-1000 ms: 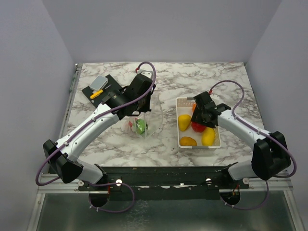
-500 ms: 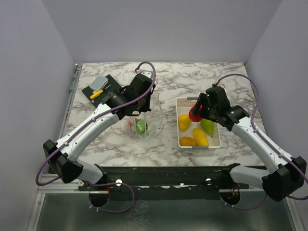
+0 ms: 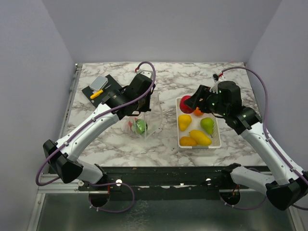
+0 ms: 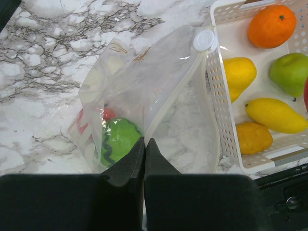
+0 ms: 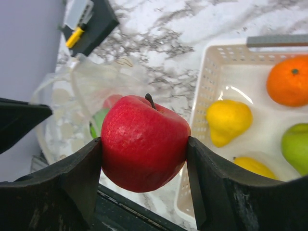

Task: Place the food in the zip-top bag and seal the zipper
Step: Place the fake fruit in the zipper food storage bag.

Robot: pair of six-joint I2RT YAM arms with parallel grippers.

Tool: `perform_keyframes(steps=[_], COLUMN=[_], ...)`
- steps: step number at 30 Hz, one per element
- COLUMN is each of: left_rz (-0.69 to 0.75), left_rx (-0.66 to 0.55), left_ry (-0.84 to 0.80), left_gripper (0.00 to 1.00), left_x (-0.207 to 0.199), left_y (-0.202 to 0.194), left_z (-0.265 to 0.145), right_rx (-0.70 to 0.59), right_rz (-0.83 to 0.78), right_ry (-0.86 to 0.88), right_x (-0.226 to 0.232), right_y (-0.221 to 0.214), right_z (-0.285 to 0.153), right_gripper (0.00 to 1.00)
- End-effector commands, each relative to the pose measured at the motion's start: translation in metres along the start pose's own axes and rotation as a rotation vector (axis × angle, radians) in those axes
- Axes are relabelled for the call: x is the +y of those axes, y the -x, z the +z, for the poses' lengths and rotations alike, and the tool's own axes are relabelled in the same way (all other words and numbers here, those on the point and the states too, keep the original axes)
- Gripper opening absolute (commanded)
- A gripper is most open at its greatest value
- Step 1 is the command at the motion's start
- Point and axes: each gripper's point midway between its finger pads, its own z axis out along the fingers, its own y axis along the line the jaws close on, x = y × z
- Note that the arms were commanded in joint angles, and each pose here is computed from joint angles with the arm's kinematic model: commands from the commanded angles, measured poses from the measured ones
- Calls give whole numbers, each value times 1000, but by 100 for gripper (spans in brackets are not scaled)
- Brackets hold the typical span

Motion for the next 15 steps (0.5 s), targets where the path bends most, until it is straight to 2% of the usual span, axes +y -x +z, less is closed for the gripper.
perform_keyframes(steps=[1, 15], left_rz=[-11, -16], left_rx=[-25, -22], left_ry=[-5, -12], left_gripper=[0, 0], left_x=[3, 2], left_y=[4, 3], left_z=[-6, -7], right_rx=[-63, -60], right_rz=[-42, -125], right_ry=[185, 412], right_x=[46, 113], right_y=[25, 25], right_z=[-21, -29], right_gripper=[1, 1])
